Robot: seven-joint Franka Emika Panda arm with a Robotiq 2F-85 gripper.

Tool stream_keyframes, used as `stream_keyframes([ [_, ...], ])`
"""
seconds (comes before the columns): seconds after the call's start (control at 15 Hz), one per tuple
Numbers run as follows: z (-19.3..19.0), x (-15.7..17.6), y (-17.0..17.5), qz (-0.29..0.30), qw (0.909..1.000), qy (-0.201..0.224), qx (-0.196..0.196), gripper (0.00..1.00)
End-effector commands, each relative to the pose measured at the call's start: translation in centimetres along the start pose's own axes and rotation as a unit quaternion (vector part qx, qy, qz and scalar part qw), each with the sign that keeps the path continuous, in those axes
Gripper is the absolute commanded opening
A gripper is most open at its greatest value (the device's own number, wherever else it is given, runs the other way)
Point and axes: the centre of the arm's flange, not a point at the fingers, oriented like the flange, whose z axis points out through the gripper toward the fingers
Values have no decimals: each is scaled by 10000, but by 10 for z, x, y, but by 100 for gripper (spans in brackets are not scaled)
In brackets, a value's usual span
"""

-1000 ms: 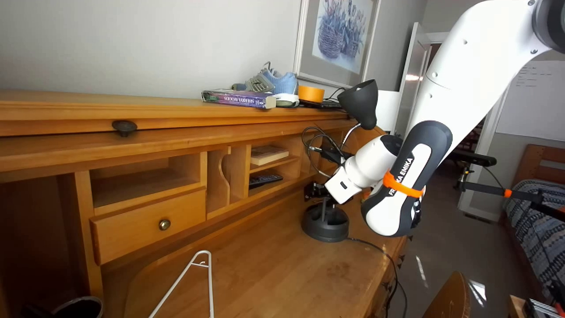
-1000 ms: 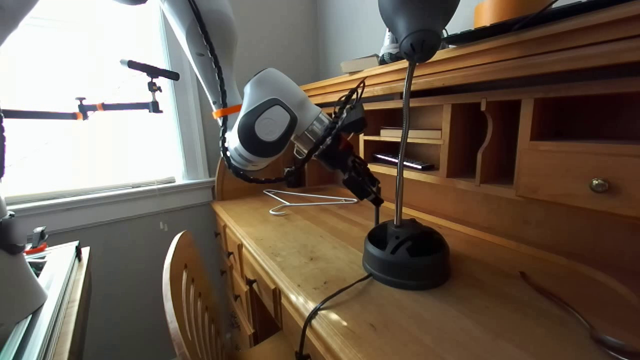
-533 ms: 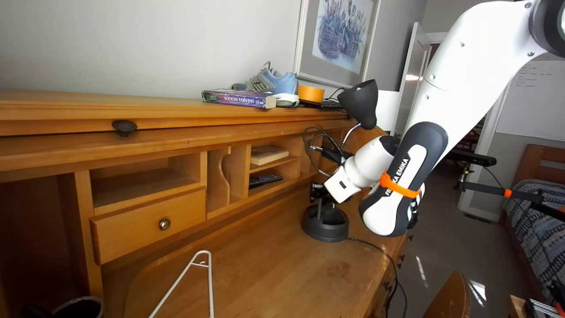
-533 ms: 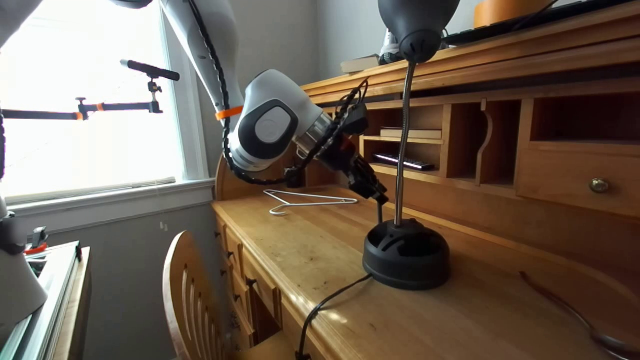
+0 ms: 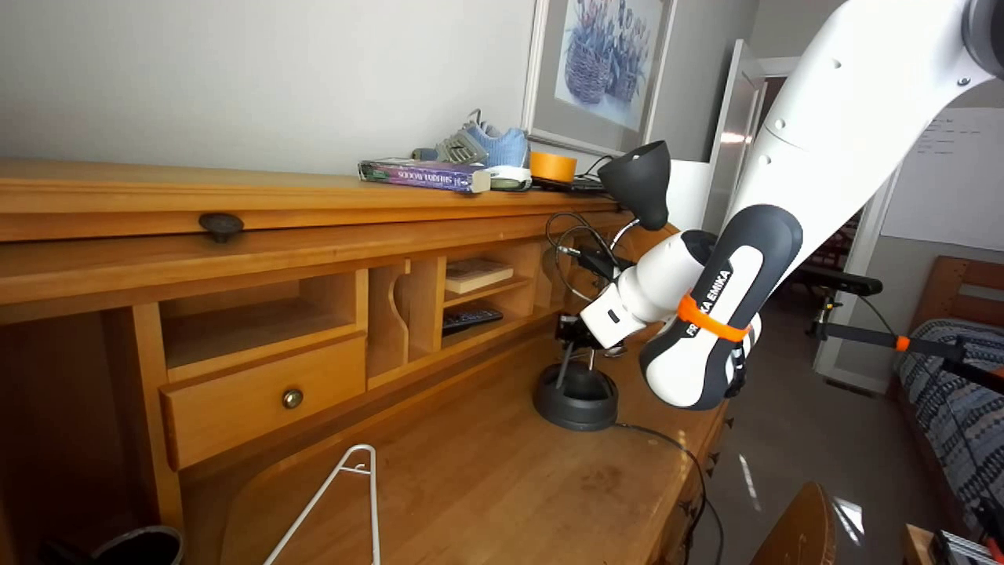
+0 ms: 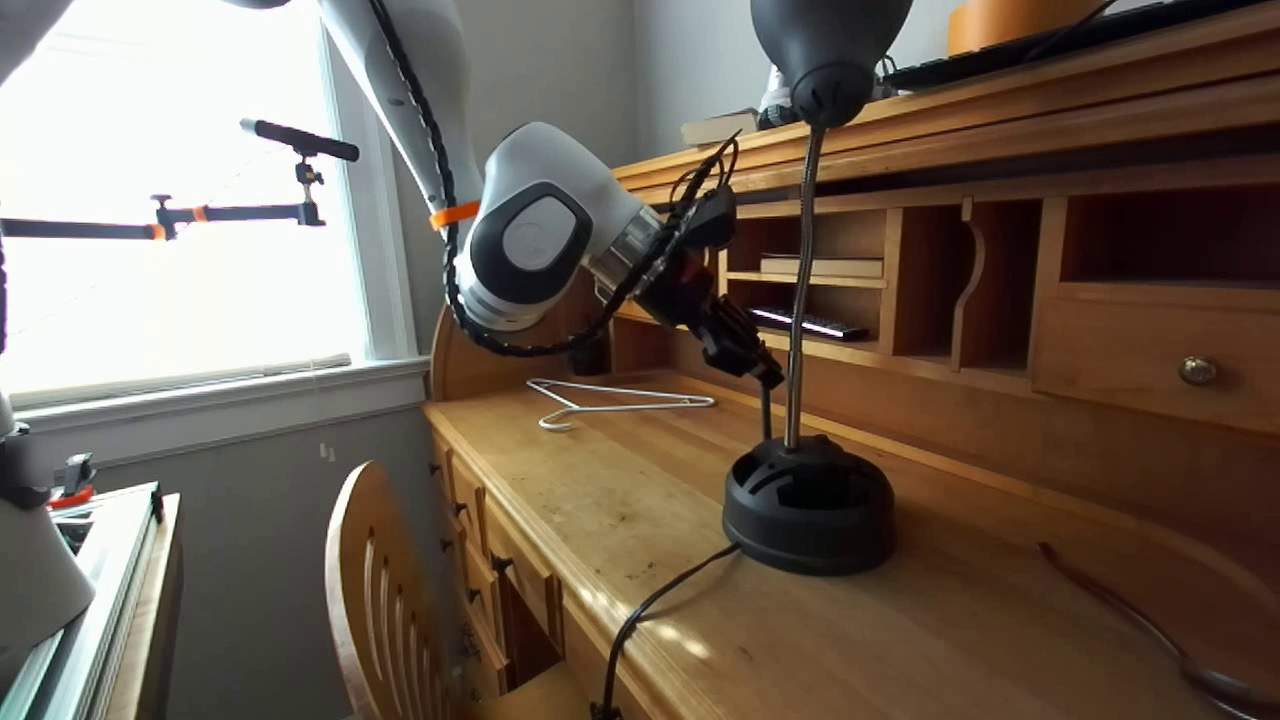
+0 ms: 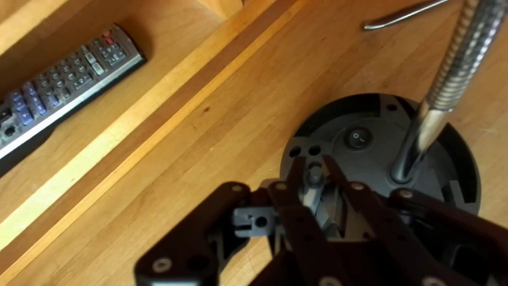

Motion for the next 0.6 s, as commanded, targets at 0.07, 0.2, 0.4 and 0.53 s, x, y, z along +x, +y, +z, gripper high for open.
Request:
stream_keyframes([
  [0.07,-28,-4,1,100,9999,-32,-53,4],
  [0.2,-36,-8,1,131,9999,-56,-99,4],
  [0.4,-49,-11,0,178,9997,-86,-171,4],
  [0.53,-55,-12,-4,180,9996,-122,-174,4],
])
